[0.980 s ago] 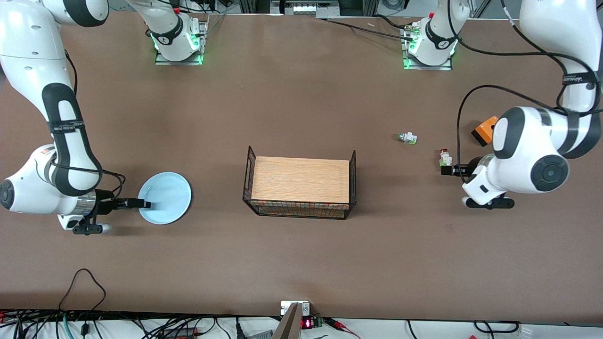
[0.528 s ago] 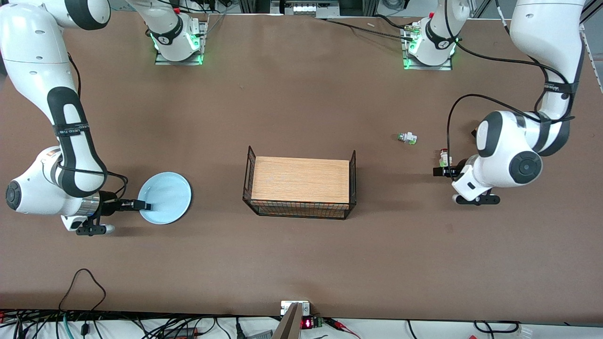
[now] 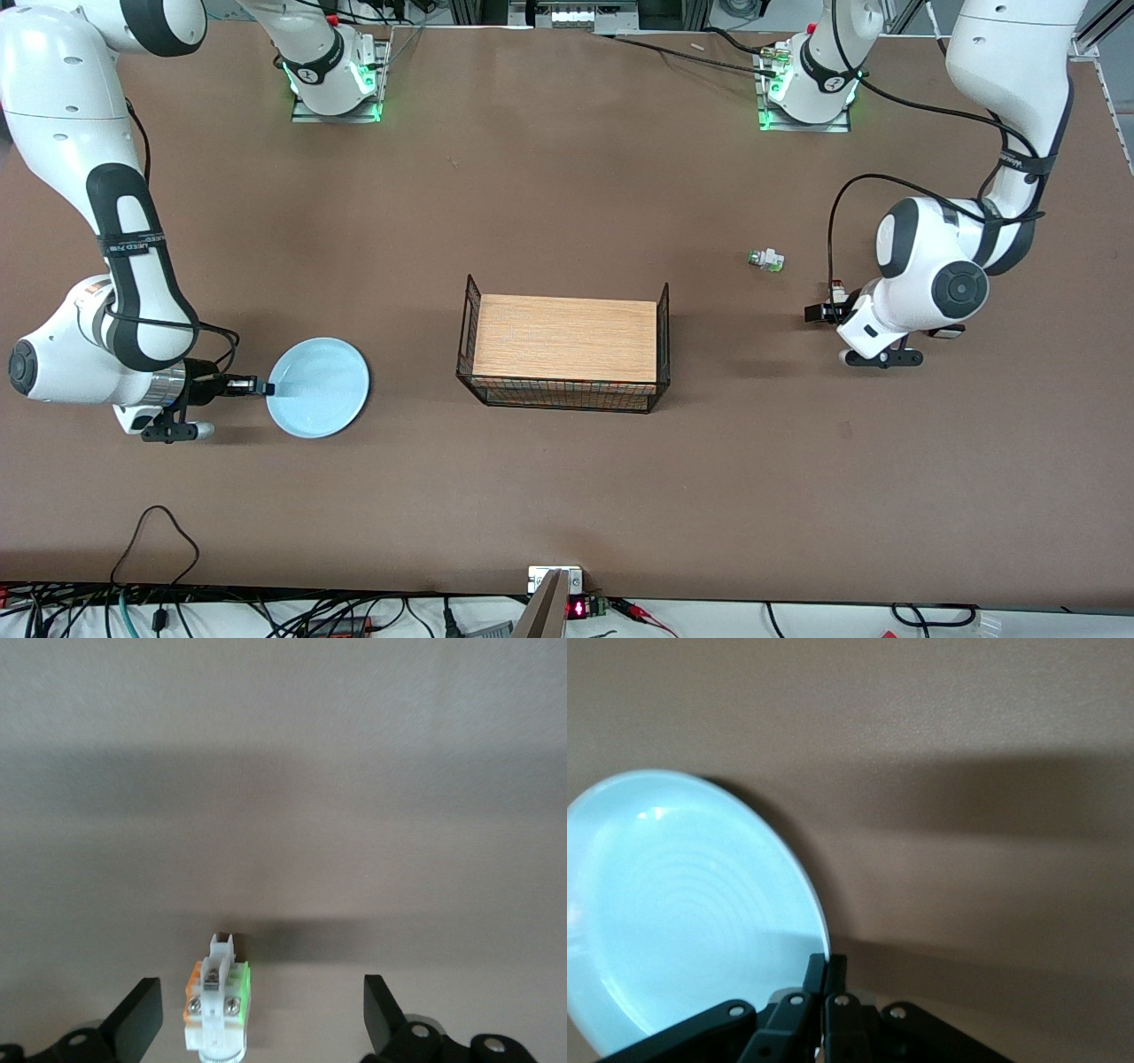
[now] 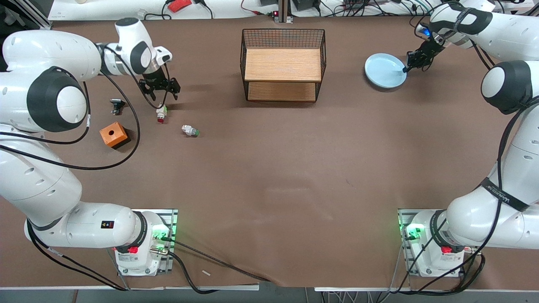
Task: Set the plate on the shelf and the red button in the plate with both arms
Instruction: 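Grasp the white button with the left gripper while the right gripper holds the plate, then lift the plate with the right gripper and carry it over the wooden tray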
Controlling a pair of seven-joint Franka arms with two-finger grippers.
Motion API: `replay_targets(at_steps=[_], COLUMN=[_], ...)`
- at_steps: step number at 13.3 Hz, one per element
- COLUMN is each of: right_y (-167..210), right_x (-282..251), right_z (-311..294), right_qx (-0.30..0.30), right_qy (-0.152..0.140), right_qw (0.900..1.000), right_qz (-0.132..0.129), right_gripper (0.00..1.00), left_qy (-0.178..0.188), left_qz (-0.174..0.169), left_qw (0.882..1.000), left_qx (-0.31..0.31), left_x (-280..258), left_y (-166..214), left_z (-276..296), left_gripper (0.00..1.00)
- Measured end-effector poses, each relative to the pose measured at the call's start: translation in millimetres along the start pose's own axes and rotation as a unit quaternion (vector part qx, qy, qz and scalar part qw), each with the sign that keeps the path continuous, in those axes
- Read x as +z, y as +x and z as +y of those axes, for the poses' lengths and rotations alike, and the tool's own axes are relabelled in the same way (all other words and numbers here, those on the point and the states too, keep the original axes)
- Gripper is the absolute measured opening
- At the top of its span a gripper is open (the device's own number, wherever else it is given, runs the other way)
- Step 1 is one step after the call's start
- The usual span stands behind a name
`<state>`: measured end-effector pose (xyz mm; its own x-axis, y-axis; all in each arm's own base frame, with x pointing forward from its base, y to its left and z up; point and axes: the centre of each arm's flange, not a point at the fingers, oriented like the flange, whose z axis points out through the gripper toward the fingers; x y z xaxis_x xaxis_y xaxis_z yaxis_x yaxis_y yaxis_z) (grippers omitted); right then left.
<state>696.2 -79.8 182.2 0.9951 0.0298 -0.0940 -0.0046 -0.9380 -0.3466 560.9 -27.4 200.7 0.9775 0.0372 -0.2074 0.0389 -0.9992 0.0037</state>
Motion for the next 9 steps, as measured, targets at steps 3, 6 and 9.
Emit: replay_targets(at_steps=[3,6,9], right_y=[0.0,-2.5,-7.0], right_x=[-0.1,0.7,-1.8], right_z=[0.0,-2.1,-6.5], right_qx=[0.0,-0.001,-0.003], right_qy=[0.0,0.007,0.019], right_qw=[1.0,1.0,0.999], right_qz=[0.0,-0.015,-0.042], right_gripper=[0.02,0.02,0.02], left_qy=[-0.003,-0.003,-0.004], left_qz=[0.013,0.01,0.006], left_qw=[1.0,1.0,1.0], left_qx=[-0.013,-0.017,-0.023], left_x=[23.8,29.1,31.9], left_y=[-12.9,-17.8,-22.3], left_z=[-15.6,-20.9,-27.5], left_gripper=[1.0,1.0,1.0])
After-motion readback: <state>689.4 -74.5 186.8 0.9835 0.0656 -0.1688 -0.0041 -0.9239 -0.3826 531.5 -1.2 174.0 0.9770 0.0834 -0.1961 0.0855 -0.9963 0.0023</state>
